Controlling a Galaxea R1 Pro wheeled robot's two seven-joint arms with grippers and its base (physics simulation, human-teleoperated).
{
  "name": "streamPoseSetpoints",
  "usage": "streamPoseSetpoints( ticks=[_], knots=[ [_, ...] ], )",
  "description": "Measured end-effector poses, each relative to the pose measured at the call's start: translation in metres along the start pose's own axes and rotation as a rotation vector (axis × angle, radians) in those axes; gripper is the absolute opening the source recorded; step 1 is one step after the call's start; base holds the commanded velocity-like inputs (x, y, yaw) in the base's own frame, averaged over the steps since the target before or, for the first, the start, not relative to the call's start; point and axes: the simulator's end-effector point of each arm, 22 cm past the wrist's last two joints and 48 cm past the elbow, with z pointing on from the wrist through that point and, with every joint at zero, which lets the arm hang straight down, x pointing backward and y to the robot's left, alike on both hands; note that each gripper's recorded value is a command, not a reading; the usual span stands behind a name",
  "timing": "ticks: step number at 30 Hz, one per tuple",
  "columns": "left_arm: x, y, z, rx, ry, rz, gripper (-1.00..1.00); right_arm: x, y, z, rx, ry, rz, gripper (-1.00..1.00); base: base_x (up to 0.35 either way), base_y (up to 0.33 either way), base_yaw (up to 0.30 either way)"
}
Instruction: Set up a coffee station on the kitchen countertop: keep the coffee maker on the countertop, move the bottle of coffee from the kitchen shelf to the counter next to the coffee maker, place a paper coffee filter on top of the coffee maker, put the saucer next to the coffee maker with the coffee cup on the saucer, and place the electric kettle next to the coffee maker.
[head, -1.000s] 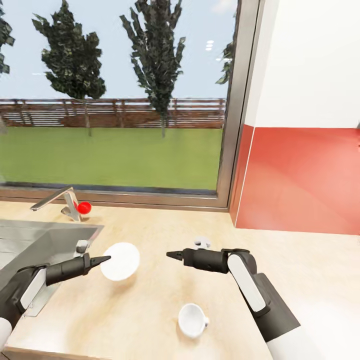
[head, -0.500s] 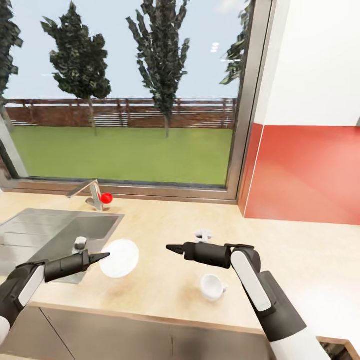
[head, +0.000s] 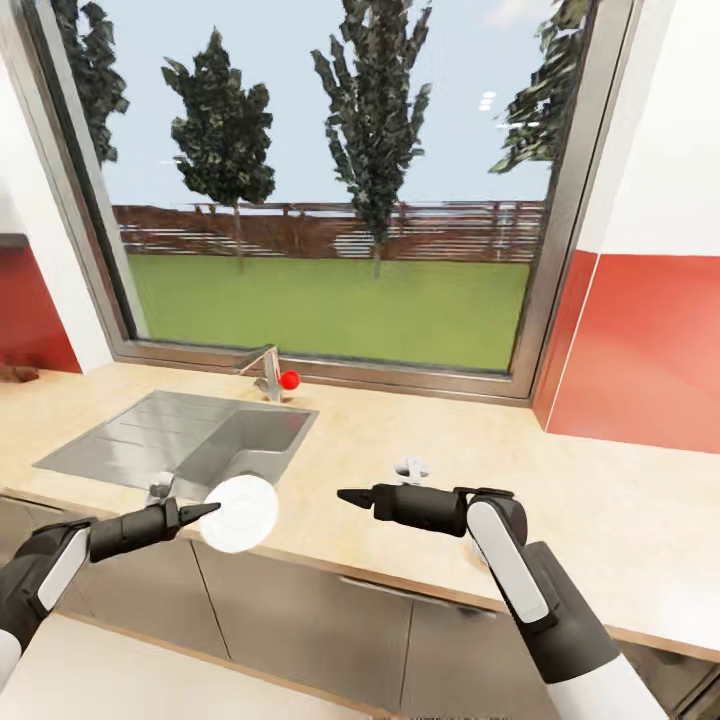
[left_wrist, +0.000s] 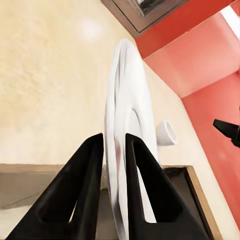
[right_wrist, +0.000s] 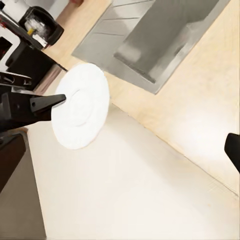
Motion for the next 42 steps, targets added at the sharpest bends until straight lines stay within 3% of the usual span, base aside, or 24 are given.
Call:
streamPoseSetpoints(
  ticks=[12,22,23,24,27,30,33,35,39,42],
  knots=[
    [-0.001,-0.011,-0.002,0.037,-0.002,0.007,-1.0,-0.003,0.004,-0.003,0.0,-0.006,-0.009,1.0,-0.288,0.187,0.206],
    [0.007,-0.007,-0.004,0.031,0.005,-0.004,-1.0,0.002,0.002,0.0,0.002,0.005,0.001,1.0,-0.26,0.178,0.036],
    [0.008,-0.004,-0.006,0.023,0.004,-0.001,-1.0,0.018,-0.013,0.008,0.021,0.043,0.043,1.0,-0.004,0.003,0.0],
    [0.005,-0.002,-0.013,0.015,0.0,0.002,-1.0,0.057,-0.018,0.021,0.031,0.133,0.059,1.0,-0.002,0.002,0.0],
    [-0.005,0.002,-0.028,-0.002,-0.02,0.008,-1.0,0.116,-0.033,0.033,0.059,0.257,0.096,1.0,0.0,0.0,0.0],
    [-0.035,-0.001,-0.067,0.008,-0.092,0.025,-1.0,0.182,-0.066,0.032,0.121,0.37,0.191,1.0,0.0,0.0,0.0],
    [-0.044,-0.004,-0.085,0.015,-0.104,0.038,-1.0,0.233,-0.099,0.03,0.192,0.436,0.264,1.0,0.0,0.0,0.0],
    [-0.044,-0.005,-0.087,0.017,-0.105,0.04,-1.0,0.261,-0.121,0.029,0.242,0.451,0.284,1.0,0.0,0.0,0.0],
    [-0.041,-0.002,-0.088,0.016,-0.105,0.032,-1.0,0.36,-0.199,0.006,0.454,0.469,0.25,1.0,0.0,0.0,0.0],
    [-0.032,0.008,-0.089,0.006,-0.105,0.004,-1.0,0.392,-0.226,-0.013,0.544,0.458,0.235,1.0,0.0,0.0,0.0]
  ],
)
